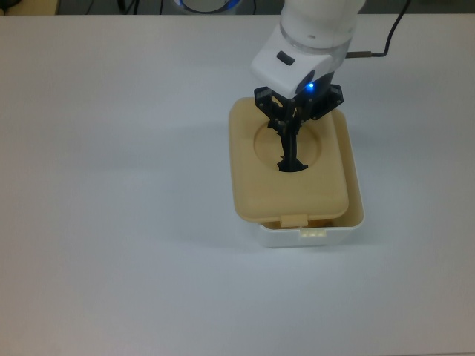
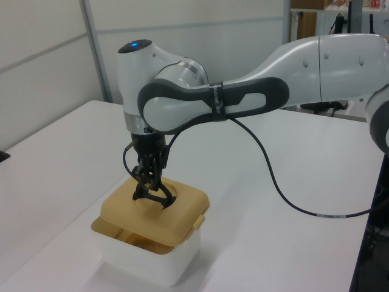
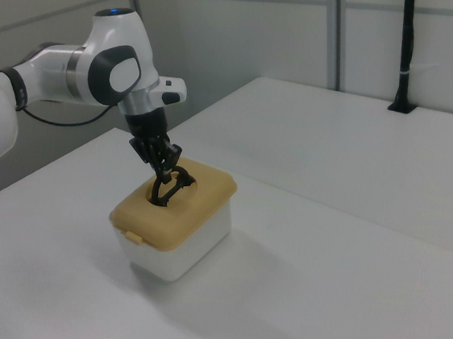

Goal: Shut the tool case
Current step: 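Press the lid down onto the box and open the gripper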

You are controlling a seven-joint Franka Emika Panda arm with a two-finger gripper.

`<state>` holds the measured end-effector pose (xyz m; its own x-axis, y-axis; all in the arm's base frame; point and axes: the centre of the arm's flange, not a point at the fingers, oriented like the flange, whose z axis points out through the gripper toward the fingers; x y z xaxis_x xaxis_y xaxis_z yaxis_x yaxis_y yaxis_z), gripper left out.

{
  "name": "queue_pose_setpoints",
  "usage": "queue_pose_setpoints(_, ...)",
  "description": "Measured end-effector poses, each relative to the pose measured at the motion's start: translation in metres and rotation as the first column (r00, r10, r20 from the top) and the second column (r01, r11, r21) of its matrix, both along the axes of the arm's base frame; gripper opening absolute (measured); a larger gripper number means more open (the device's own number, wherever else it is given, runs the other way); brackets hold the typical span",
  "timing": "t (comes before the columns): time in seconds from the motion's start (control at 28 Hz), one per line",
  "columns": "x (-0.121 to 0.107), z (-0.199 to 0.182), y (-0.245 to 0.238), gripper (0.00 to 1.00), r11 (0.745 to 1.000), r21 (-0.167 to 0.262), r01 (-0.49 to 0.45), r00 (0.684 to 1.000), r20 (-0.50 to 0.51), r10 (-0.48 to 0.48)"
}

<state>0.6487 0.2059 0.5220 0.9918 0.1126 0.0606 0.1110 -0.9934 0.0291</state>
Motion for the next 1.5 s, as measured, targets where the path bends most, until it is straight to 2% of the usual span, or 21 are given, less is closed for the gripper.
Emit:
queue_pose_setpoints(0.71, -0.002, -0.008, 0.022, 0.12, 1.000, -0.003, 0.005, 1.000, 0.004, -0.005)
queue_pose_setpoints(0.89, 0.002, -0.015, 0.025, 0.28, 1.000, 0.002, 0.025, 1.000, 0.014, -0.026)
queue_pose_setpoints(0.93, 0.003, -0.017, 0.026, 0.36, 1.000, 0.002, 0.029, 1.000, 0.013, -0.029)
queue_pose_setpoints(1.07, 0.003, -0.017, 0.026, 0.48, 0.999, 0.003, 0.039, 0.999, 0.012, -0.039)
queue_pose_setpoints(1.11, 0.003, -0.017, 0.026, 0.57, 0.999, 0.003, 0.040, 0.999, 0.013, -0.040)
queue_pose_setpoints(1.29, 0.003, -0.016, 0.026, 0.76, 0.999, 0.004, 0.042, 0.999, 0.015, -0.042)
queue_pose_setpoints(1.43, 0.003, -0.012, 0.026, 0.88, 0.999, 0.007, 0.043, 0.999, 0.021, -0.043)
queue_pose_setpoints(1.46, 0.003, -0.010, 0.026, 0.96, 0.999, 0.007, 0.043, 0.999, 0.022, -0.044)
queue_pose_setpoints(1.5, 0.002, -0.008, 0.026, 0.99, 0.999, 0.007, 0.044, 0.999, 0.022, -0.044)
